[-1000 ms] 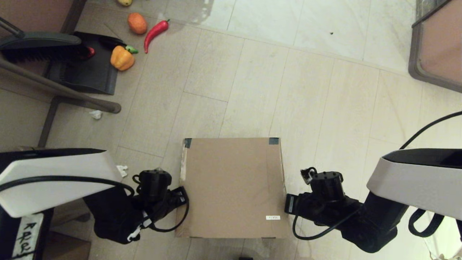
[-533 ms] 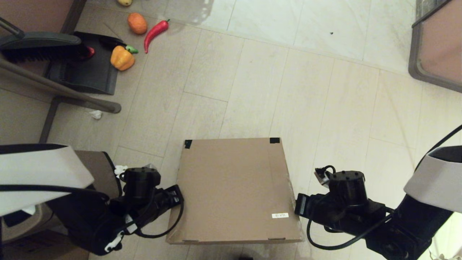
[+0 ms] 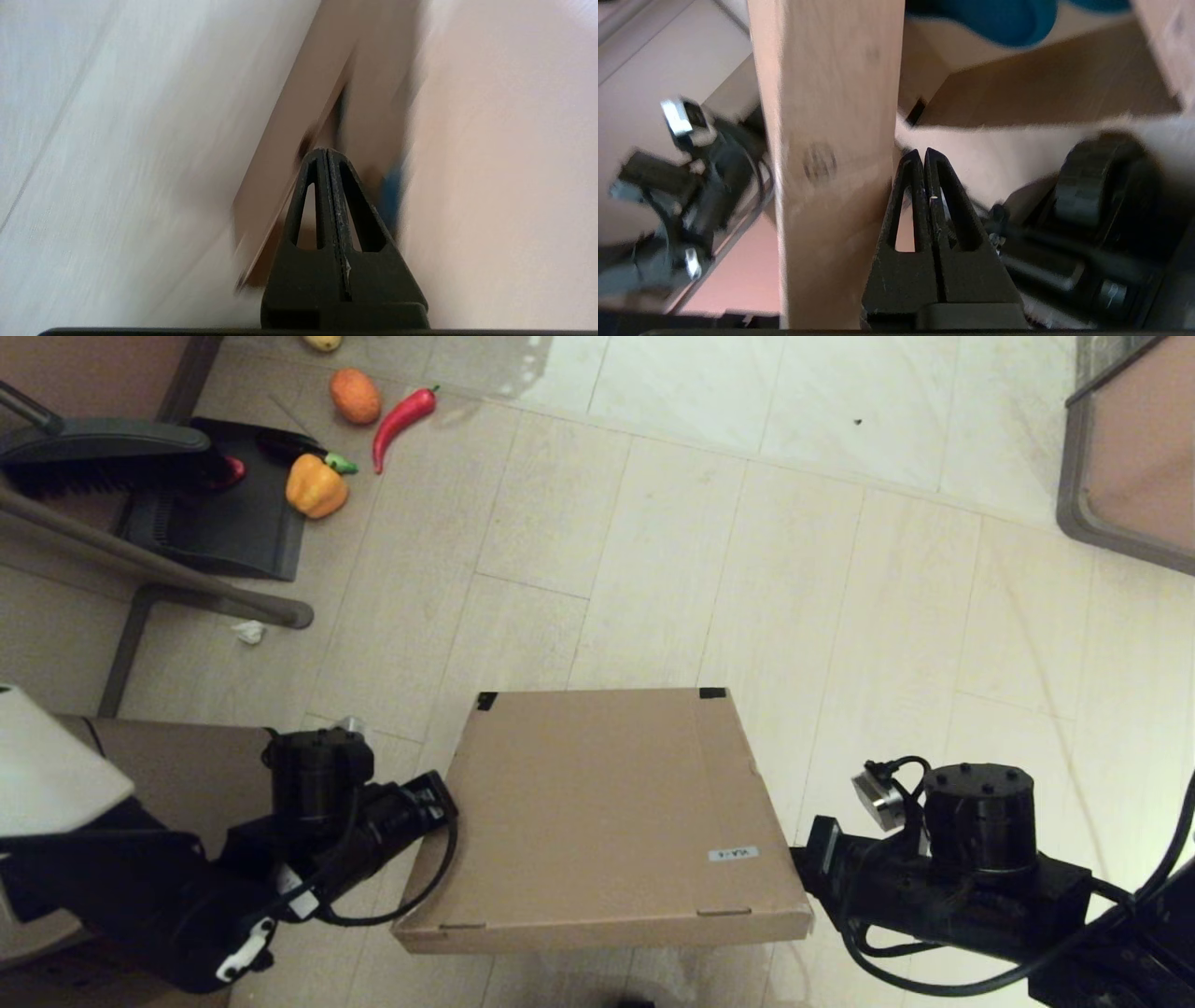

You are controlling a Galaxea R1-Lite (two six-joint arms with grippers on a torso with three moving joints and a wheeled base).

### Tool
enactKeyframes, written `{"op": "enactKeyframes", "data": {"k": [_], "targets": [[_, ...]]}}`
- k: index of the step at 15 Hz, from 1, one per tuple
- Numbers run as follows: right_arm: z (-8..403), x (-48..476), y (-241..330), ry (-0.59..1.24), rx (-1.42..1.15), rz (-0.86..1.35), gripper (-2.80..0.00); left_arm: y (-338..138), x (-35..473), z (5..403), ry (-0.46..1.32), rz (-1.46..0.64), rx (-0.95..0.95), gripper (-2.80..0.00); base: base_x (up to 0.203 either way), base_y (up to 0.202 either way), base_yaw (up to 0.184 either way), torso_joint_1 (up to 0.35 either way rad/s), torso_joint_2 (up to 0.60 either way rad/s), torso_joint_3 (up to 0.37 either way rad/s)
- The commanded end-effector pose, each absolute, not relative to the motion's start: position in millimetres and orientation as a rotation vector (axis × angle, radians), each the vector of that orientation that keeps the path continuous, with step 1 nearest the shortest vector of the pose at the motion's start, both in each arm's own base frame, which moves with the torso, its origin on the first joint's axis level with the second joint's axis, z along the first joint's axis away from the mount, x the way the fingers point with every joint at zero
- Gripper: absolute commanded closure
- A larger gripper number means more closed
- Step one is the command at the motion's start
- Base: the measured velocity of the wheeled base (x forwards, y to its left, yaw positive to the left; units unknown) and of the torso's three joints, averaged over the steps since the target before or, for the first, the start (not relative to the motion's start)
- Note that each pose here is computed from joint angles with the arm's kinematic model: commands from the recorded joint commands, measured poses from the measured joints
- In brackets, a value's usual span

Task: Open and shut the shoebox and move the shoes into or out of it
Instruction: Open the shoe box

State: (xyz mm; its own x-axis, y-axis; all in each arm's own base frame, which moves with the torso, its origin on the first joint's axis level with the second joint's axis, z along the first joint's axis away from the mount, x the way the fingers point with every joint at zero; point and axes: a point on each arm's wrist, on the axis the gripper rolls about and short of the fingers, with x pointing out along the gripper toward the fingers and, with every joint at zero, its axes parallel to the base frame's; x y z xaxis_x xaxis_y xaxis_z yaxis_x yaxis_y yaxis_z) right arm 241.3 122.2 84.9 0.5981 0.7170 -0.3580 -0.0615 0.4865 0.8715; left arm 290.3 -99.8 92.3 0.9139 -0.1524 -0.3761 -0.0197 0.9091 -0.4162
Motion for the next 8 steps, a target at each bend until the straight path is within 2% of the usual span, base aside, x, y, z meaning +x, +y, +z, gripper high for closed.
{"op": "enactKeyframes", "data": {"k": [1, 8], "targets": [[94, 232, 118, 0.783, 0.965, 0.560, 0.00, -95, 293, 118, 0.327, -0.067, -0.455, 0.00, 0.000, 0.000, 0.000, 0.000, 0.00, 0.000], [103, 227, 116, 0.752, 0.964, 0.582, 0.00, -41, 290, 153, 0.215, 0.092, -0.495, 0.00, 0.000, 0.000, 0.000, 0.000, 0.00, 0.000]]}}
